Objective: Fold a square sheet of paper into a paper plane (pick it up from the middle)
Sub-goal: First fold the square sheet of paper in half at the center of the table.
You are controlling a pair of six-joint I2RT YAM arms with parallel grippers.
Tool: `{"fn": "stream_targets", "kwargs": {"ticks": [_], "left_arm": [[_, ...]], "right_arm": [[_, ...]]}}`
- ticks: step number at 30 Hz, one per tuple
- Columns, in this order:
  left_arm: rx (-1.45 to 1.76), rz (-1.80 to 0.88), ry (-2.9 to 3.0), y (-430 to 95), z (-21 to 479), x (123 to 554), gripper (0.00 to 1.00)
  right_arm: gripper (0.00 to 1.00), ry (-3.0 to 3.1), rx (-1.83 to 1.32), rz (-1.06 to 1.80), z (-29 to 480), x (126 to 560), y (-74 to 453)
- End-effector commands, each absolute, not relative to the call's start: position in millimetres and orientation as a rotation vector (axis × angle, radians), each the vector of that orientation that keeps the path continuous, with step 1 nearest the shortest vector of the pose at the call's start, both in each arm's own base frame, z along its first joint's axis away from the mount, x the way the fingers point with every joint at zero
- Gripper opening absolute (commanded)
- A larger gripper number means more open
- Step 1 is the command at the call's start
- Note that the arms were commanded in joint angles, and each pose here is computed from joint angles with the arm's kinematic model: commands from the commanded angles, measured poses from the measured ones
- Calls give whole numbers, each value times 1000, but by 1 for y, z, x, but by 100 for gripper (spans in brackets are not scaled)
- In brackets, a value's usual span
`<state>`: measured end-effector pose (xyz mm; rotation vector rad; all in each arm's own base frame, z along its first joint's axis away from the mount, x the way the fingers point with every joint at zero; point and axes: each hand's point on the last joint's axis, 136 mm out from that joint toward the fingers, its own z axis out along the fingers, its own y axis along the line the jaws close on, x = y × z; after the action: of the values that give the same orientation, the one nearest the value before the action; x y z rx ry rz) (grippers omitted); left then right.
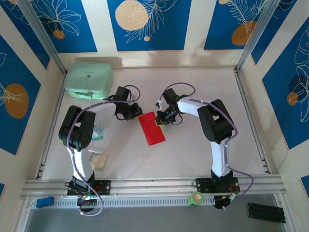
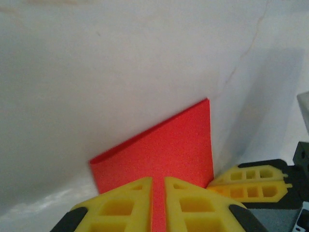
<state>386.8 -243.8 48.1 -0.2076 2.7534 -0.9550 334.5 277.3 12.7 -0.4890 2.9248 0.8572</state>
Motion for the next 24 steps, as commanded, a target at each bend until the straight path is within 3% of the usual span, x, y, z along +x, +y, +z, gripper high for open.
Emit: {"fn": "stream_targets", "kwargs": {"ticks": [1, 9, 16, 24], "left_arm": [[-235, -928, 2801, -246, 34, 387, 14], [-472, -681, 2875, -200, -3, 392, 12], [-327, -737, 2787, -187, 29, 406, 16], [-130, -1002, 2709, -234, 66, 392, 18]], "right_arm": [[4, 3184, -494, 572, -51, 292, 238], [4, 3183, -497, 520, -55, 293, 233], [4, 3175, -521, 526, -53, 292, 236], [4, 3153, -571, 535, -50, 293, 243]]}}
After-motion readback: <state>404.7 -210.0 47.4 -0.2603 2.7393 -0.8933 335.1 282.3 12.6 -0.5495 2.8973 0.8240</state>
